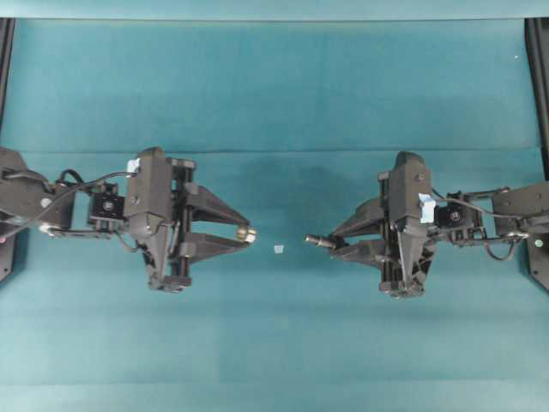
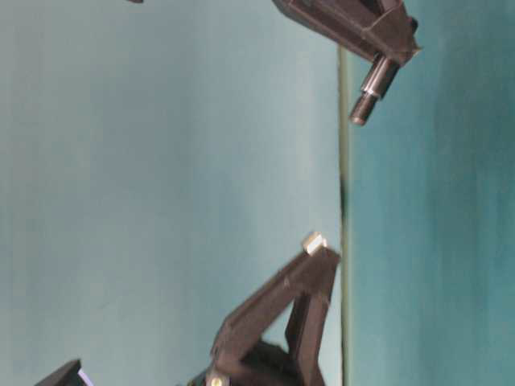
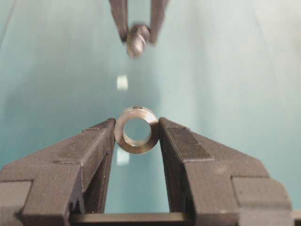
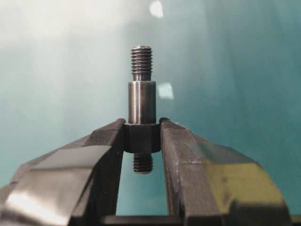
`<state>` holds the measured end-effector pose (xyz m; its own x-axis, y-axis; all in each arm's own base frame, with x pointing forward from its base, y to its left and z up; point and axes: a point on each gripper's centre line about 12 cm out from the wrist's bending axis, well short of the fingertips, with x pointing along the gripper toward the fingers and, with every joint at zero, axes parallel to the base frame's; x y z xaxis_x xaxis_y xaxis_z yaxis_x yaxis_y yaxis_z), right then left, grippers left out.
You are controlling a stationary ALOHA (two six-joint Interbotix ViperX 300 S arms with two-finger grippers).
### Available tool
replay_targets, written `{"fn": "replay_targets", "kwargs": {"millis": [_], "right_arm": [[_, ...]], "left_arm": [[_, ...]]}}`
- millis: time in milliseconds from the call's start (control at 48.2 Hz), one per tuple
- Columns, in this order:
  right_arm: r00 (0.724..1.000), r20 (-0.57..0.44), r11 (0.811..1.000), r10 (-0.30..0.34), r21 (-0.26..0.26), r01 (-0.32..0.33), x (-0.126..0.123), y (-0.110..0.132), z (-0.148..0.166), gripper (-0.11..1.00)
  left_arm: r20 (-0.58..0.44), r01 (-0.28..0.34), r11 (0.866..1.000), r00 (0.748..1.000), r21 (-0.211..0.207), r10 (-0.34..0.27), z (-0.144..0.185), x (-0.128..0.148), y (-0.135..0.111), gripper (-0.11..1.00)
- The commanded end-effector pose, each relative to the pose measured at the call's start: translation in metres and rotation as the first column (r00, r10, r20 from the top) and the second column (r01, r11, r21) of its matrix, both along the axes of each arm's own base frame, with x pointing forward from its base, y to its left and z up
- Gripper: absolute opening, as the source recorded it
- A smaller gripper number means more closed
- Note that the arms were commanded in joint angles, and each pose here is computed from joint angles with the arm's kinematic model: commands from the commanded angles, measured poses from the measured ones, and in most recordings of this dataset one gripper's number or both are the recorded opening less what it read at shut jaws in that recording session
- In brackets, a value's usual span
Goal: Insert the washer onto the shaft with both hands.
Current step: 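Lift both grippers, raising the washer and the shaft off the table, then bring the washer toward the shaft's upper threaded end, aligning them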
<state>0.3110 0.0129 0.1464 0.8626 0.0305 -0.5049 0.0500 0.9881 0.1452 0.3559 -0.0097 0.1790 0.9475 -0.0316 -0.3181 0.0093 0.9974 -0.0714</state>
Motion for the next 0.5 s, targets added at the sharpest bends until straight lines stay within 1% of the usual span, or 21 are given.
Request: {"fn": "replay_targets", "kwargs": {"millis": [0, 62, 145, 477], "right_arm": [[0.999, 0.038, 1.000, 0.003, 0.010, -0.003, 0.004, 0.003, 0.006, 0.00], [0.999, 0.033, 1.000, 0.004, 0.010, -0.005, 0.004, 0.003, 0.004, 0.00], [0.999, 0.032, 1.000, 0.006, 0.010, -0.006, 0.006, 0.004, 0.003, 0.00], [0.998, 0.055, 1.000, 0.007, 0.008, -0.007, 0.015, 0.004, 0.004, 0.00]], "left_arm": [[0.056, -0.004, 1.000, 0.998, -0.023, 0.006, 0.006, 0.009, 0.000, 0.38], [0.073, -0.008, 0.999, 0.997, -0.042, 0.011, 0.004, 0.012, -0.001, 0.38], [0.090, -0.007, 0.999, 0.996, -0.052, 0.012, 0.004, 0.017, -0.001, 0.38], [0.099, 0.005, 0.999, 0.995, -0.051, 0.000, 0.003, 0.035, -0.006, 0.38]]}}
